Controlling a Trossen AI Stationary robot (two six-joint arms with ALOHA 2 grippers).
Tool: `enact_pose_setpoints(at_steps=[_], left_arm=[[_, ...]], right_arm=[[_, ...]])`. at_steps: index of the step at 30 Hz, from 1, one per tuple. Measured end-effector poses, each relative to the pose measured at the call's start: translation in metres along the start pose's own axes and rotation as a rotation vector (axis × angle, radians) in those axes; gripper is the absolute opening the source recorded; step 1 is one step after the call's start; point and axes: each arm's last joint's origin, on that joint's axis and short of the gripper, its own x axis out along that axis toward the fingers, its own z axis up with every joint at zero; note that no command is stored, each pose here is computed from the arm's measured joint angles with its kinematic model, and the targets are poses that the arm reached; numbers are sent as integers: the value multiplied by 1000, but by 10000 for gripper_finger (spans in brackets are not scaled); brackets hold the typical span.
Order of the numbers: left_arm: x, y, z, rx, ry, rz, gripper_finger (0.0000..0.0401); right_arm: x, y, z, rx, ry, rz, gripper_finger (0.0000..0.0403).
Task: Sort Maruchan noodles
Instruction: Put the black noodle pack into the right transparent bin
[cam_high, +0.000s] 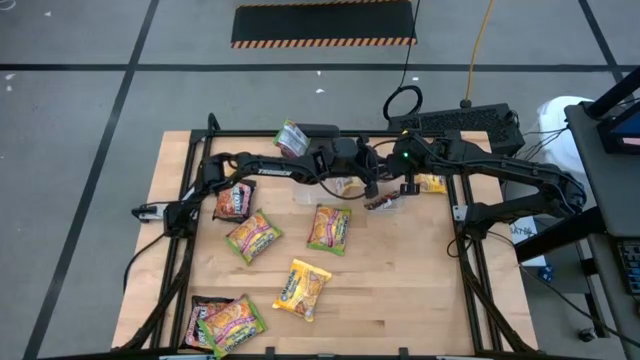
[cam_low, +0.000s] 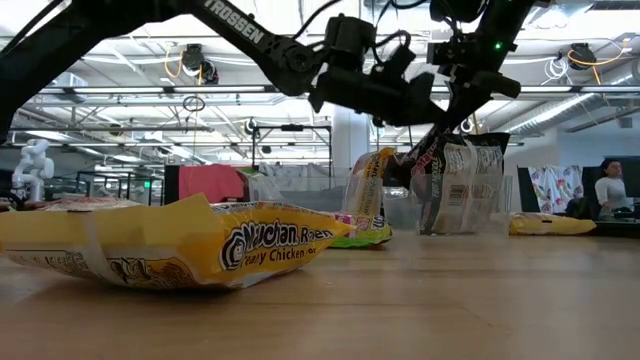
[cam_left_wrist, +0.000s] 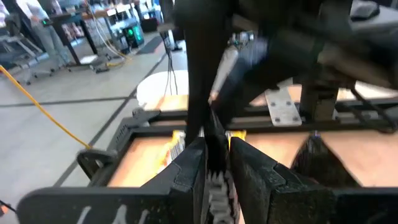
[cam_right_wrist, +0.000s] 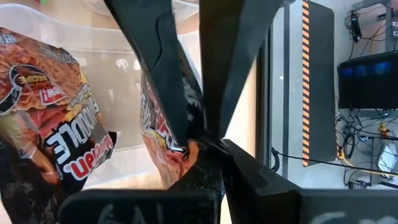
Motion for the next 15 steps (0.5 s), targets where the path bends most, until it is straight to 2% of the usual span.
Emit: enact_pose_setpoints(at_steps=[8, 10, 13, 15], left_arm=[[2, -1, -3, 35, 14, 26, 78], [2, -1, -3, 34, 14, 27, 61], [2, -1, -4, 34, 17, 30, 15], [2, 0, -4, 27, 19, 36, 7]], right_arm=[[0, 0, 1, 2, -5, -3, 0], [0, 0, 1, 2, -6, -3, 0], [0, 0, 1, 2, -6, -3, 0], [0, 0, 1, 2, -5, -3, 0]])
